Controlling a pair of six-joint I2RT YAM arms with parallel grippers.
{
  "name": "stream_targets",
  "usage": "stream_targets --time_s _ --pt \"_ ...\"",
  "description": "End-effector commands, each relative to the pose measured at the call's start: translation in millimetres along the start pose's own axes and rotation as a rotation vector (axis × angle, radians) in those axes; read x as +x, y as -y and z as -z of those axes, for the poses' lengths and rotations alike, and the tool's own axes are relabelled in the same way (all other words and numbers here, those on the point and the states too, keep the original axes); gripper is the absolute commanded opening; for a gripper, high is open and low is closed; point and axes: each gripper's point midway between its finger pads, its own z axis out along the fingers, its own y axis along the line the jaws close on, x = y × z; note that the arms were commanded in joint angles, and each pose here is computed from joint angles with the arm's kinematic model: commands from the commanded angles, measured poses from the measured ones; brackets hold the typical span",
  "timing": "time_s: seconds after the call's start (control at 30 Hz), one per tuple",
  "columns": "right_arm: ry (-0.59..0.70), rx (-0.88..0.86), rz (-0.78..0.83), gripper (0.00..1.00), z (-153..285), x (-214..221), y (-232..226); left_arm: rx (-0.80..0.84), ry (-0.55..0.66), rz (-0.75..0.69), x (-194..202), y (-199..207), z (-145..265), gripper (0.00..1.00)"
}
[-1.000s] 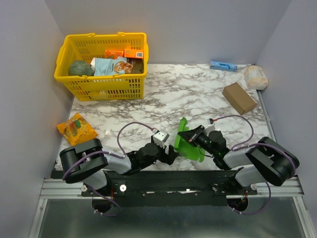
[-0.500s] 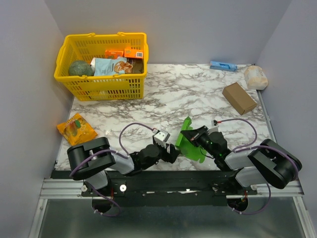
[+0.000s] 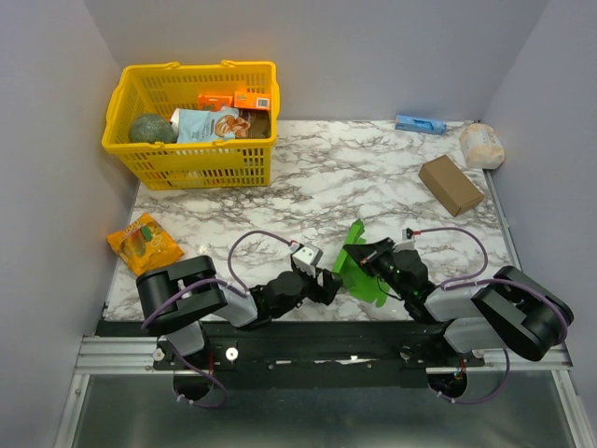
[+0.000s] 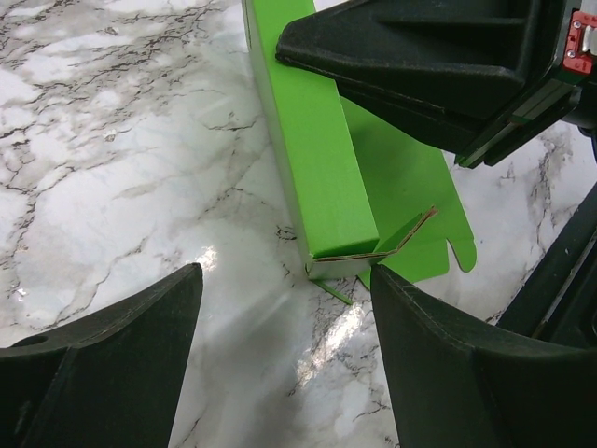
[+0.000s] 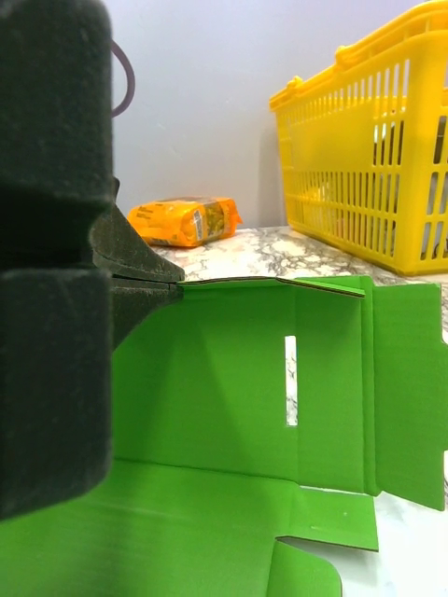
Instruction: Fold the paper box
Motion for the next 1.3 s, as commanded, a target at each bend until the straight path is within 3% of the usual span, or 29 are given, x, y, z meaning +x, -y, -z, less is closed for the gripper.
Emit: stream_targets --time_s 0.0,0.73,1.03,1.27 --pt "0.008 0.038 0.0 0.0 3 3 10 -0.005 0.105 0.012 -26 7 -9 0.8" --pt "0.019 0.051 0.004 0.0 4 3 9 -0.066 0.114 -0.009 -26 -1 -21 0.73" --pt "0.027 0.064 0.0 0.01 6 2 10 -0.139 0.081 -0.051 -18 -15 -23 0.6" --pt "0.059 0.096 0.004 0.0 9 -2 10 -0.306 -0.012 -0.16 -4 -43 -18 0.54"
